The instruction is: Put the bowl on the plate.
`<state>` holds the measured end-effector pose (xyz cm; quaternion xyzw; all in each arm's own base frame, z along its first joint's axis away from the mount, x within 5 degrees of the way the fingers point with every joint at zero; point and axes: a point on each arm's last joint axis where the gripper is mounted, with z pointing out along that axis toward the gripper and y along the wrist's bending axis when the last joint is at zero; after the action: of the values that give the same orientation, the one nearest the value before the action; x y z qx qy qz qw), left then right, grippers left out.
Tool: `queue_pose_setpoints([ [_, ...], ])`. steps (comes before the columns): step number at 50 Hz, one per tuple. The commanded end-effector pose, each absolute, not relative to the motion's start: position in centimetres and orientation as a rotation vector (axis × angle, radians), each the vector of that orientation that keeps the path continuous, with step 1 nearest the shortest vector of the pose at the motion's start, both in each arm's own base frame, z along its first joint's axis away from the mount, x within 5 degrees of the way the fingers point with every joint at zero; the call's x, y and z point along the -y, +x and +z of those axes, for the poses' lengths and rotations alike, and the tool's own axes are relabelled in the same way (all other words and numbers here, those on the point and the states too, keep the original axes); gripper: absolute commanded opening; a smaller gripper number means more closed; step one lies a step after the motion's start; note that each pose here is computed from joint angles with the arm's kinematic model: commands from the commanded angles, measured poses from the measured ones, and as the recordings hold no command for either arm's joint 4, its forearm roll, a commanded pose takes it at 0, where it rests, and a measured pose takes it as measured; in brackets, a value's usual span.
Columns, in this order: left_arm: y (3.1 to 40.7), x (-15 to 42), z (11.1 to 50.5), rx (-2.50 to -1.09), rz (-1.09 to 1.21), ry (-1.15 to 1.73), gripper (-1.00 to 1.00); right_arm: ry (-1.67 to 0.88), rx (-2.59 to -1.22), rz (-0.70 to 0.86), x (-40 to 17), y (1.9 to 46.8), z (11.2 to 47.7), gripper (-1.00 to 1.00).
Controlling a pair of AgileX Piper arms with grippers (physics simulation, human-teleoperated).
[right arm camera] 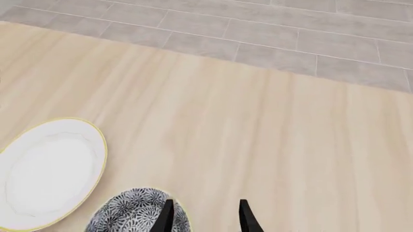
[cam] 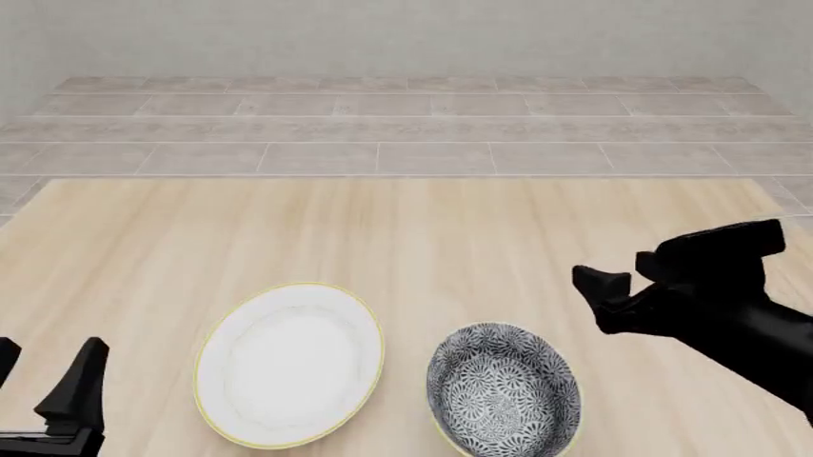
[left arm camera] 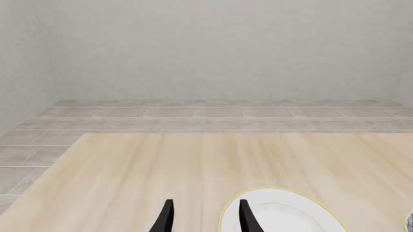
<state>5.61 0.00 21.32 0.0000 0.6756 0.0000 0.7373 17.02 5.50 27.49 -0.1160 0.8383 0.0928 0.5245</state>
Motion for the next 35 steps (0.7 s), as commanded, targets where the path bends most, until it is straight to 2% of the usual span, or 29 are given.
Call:
queue_pose_setpoints([
  [1, 5.6, 0.0, 21.3, -1.484, 0.0, 0.0, 1.0, -0.282, -2.059, 0.243, -6.1, 17.6, 26.6, 1.0],
  [35, 5.6, 0.0, 21.3, -1.484, 0.0, 0.0, 1.0, -0.337, -2.154, 0.246, -6.7, 17.1, 24.5, 1.0],
])
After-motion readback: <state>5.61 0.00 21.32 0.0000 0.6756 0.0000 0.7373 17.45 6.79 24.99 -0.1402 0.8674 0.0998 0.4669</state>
